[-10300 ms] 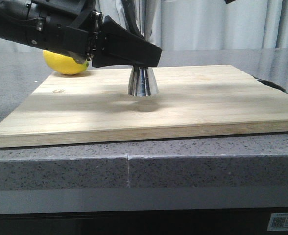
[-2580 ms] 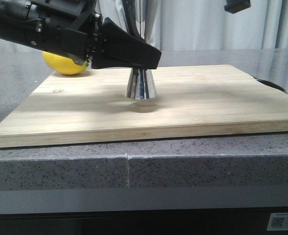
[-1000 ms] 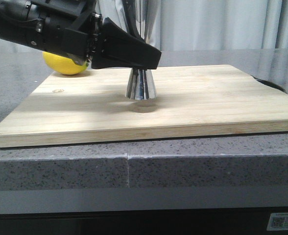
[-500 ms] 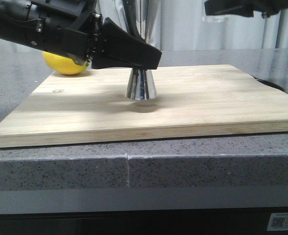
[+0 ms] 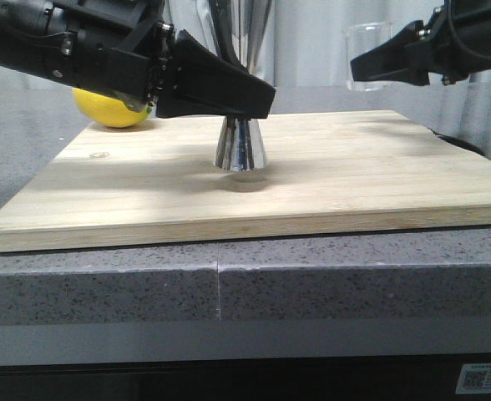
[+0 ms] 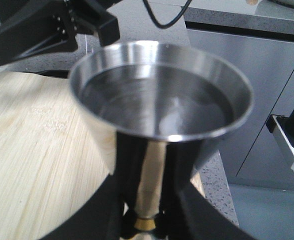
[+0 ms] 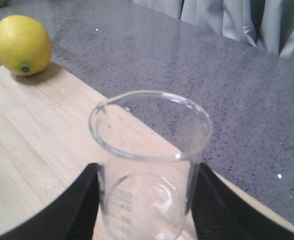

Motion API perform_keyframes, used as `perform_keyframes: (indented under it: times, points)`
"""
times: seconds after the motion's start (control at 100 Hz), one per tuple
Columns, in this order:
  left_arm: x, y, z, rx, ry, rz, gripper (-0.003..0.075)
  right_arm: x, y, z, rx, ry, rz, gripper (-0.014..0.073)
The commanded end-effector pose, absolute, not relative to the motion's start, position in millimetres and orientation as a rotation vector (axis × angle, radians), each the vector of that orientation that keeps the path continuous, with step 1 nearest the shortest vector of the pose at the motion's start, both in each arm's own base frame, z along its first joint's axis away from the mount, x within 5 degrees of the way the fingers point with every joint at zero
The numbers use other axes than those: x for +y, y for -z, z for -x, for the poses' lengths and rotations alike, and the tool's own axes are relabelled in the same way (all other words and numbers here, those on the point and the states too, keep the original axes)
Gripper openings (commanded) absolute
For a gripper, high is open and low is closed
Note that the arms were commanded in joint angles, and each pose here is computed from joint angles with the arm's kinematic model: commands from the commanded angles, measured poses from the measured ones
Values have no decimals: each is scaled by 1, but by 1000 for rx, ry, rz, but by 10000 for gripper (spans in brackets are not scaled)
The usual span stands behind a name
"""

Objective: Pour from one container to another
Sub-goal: 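Tilt the beaker upright and carry it away from the jigger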

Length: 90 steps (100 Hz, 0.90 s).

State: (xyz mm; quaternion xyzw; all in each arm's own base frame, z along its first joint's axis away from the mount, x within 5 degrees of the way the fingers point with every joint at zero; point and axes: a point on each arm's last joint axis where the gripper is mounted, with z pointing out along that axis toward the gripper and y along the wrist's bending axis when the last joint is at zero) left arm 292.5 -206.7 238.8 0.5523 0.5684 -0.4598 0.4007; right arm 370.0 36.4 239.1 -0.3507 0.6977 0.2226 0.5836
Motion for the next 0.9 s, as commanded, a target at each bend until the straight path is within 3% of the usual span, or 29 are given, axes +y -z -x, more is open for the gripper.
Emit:
perform_keyframes:
  times: [0.0,0.89]
  points:
    - [-210,-274,-283,1291,1236,-1364,-12,35,-264,-371,1519,-507,803,132]
    - [-210,-274,-283,1291,1235,-1365,-12,32,-237,-384,1539,-495,785,132]
